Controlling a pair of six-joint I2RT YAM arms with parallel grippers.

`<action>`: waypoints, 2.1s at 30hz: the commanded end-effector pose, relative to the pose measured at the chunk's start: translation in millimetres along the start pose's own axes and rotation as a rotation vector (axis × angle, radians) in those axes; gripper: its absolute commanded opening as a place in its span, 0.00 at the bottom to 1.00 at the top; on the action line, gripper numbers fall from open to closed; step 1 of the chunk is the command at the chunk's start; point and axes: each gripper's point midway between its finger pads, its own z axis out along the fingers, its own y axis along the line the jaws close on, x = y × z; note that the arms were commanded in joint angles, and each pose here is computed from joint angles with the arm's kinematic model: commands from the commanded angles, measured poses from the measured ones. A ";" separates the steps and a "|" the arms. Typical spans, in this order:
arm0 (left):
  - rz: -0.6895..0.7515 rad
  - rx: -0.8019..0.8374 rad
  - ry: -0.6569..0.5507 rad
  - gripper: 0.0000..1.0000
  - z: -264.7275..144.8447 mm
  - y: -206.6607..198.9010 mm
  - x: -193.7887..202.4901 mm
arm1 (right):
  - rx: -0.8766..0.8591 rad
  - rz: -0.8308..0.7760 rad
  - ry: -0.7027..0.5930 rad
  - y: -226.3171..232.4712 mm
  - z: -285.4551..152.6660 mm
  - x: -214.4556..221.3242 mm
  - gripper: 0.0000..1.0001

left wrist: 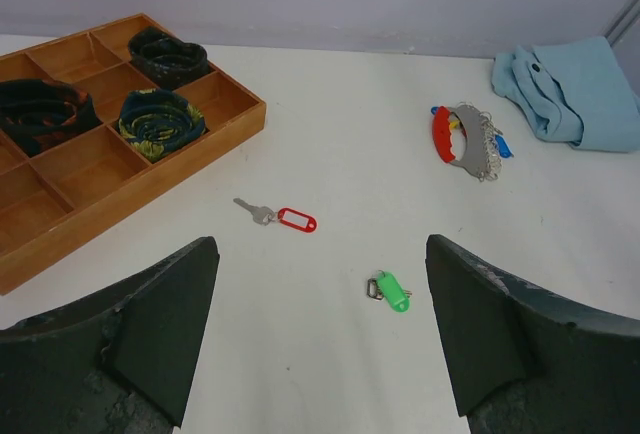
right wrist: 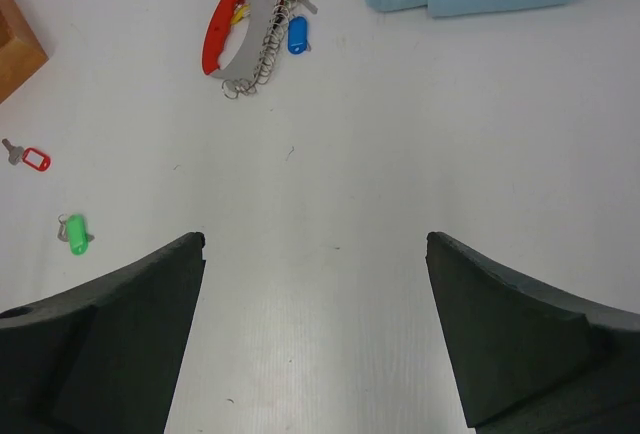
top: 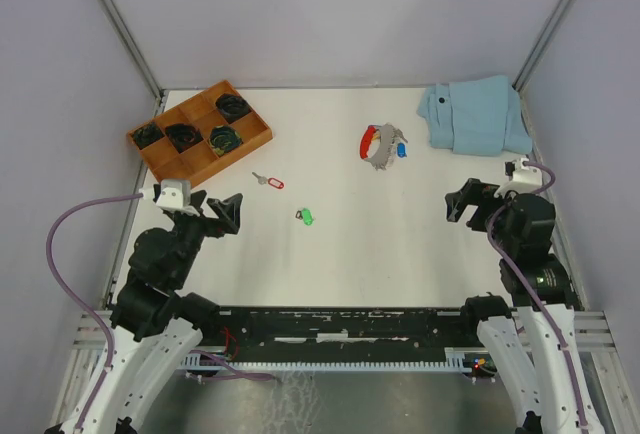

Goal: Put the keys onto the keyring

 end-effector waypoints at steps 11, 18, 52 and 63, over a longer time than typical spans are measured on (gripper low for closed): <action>0.014 0.012 -0.062 0.91 -1.1 -1.2 -14.3 | -0.042 0.000 0.031 9.5 15.2 -3.5 1.00; 0.015 0.020 -0.061 0.91 -0.3 -2.8 -13.8 | -0.134 0.027 0.091 26.6 51.0 2.7 1.00; 0.010 0.058 -0.078 0.91 -3.2 -8.7 -17.2 | 0.295 -0.178 0.269 76.6 331.7 89.5 0.89; 0.010 0.058 -0.081 0.91 -4.0 -8.6 -17.6 | 0.369 -0.188 0.386 72.5 348.2 105.8 0.74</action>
